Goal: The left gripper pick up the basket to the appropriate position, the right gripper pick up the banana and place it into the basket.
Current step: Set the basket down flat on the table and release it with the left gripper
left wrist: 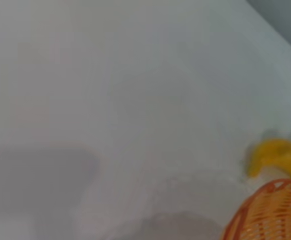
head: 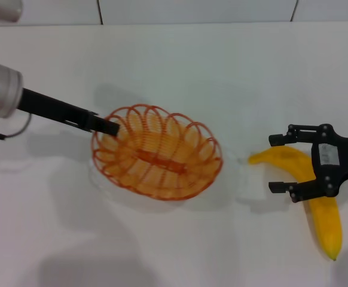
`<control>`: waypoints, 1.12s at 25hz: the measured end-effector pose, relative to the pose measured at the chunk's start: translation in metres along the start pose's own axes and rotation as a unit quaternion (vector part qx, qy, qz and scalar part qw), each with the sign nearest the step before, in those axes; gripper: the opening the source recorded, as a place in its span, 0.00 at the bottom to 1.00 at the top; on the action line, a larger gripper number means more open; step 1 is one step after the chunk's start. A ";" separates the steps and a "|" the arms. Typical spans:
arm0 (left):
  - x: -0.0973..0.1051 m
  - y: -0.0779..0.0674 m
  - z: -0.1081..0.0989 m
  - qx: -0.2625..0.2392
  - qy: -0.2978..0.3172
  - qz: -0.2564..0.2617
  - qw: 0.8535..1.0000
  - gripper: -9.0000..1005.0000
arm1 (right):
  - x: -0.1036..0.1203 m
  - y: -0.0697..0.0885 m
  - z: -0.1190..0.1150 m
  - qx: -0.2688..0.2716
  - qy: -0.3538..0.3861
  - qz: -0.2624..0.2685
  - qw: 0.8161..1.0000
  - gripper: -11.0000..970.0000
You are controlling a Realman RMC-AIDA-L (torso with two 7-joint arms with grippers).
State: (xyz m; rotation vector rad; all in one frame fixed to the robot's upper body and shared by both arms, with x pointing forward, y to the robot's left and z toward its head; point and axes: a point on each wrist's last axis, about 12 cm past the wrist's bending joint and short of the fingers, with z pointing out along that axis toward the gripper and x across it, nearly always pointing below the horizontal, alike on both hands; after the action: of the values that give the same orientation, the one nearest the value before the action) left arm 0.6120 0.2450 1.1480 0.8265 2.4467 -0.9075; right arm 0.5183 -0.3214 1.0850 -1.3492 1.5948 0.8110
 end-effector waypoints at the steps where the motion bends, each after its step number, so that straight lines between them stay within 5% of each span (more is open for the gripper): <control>1: 0.000 0.000 0.000 0.000 0.000 0.000 1.000 0.10 | -0.001 -0.001 0.000 0.000 0.000 -0.001 1.000 0.92; 15: -0.001 -0.013 0.054 0.052 0.028 -0.071 0.996 0.10 | -0.007 -0.006 0.005 -0.006 -0.005 -0.009 1.000 0.92; 28: 0.019 -0.013 0.063 0.066 0.051 -0.149 0.985 0.09 | -0.007 -0.006 0.007 -0.005 -0.007 -0.009 1.000 0.92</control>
State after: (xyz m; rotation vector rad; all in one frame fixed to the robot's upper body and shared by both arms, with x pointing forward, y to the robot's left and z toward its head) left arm 0.5993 0.2007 1.0989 0.5700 2.6691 -1.1718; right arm 0.5255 -0.3134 1.0889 -1.3605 1.5661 0.8168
